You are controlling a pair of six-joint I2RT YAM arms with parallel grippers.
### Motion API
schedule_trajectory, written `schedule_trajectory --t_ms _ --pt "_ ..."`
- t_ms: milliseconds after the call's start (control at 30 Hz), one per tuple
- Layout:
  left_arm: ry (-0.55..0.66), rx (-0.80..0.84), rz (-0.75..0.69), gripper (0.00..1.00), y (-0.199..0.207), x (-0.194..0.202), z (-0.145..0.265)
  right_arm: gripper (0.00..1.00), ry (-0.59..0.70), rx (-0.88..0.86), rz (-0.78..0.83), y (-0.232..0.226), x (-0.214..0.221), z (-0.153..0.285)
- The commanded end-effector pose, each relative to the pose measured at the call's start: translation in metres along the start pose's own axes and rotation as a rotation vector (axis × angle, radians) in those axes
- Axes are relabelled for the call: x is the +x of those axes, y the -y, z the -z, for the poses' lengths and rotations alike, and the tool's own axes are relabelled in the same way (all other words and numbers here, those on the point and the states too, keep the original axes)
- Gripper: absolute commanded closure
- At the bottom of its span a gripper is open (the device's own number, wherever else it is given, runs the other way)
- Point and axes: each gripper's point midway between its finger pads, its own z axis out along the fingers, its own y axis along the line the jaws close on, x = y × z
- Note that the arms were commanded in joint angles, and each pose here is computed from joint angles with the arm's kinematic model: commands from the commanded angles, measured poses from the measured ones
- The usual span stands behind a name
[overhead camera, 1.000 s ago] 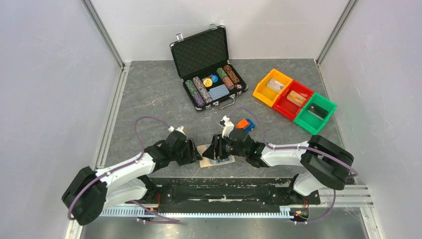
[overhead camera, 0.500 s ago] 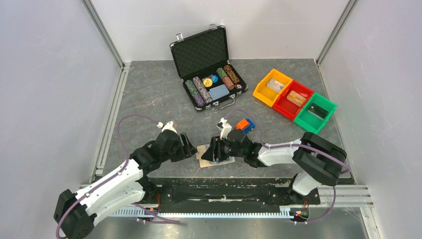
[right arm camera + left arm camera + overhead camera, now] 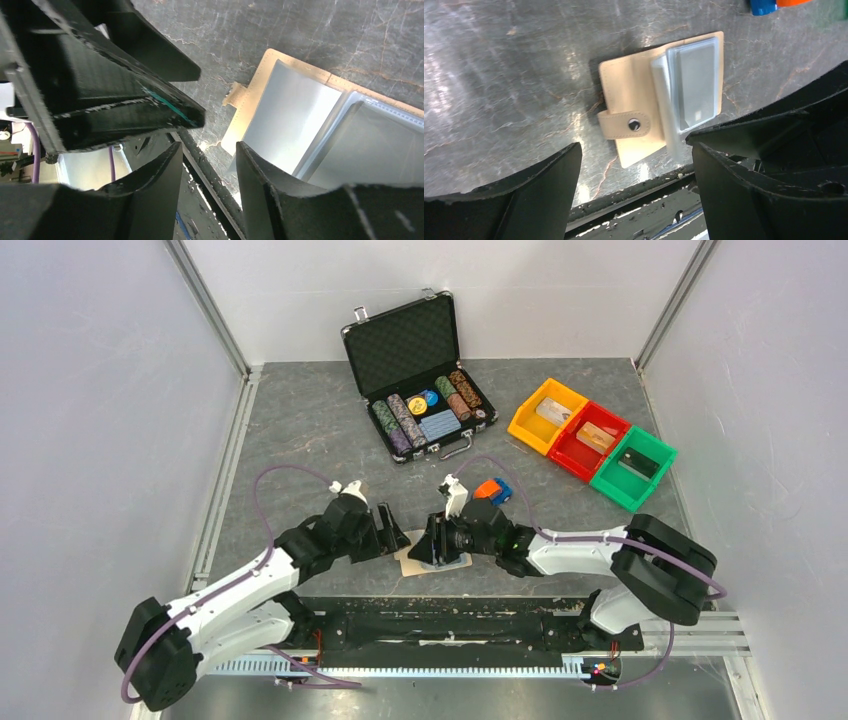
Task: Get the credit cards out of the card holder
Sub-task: Open the card holder at the center of the board.
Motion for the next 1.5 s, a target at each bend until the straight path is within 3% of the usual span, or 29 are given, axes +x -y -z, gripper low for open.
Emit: schedule_trajectory --t_ms 0,133,533,833,1067,1467 --pt "0.029 0.133 -0.05 0.12 0.036 -0.017 -0.003 0.57 0.051 -0.016 0.055 -0.006 -0.013 0.007" --pt "0.023 0.113 -0.063 0.1 0.034 -0.017 -0.016 0.64 0.036 -0.049 0.042 -0.007 -0.005 0.006" --pt "-0.046 0.038 -0.093 0.14 0.016 -0.004 -0.047 0.65 0.022 -0.047 0.038 -0.002 0.003 0.006" --pt "-0.02 -0.029 -0.086 0.18 0.004 -0.008 -0.036 0.53 0.07 0.029 0.083 0.007 -0.019 0.028" --pt "0.025 0.127 -0.105 0.12 0.04 -0.022 -0.016 0.5 0.164 0.175 0.087 0.036 -0.041 0.053" --pt "-0.122 0.021 -0.154 0.1 0.018 0.002 -0.049 0.42 0.109 0.319 0.06 0.079 -0.018 0.052"
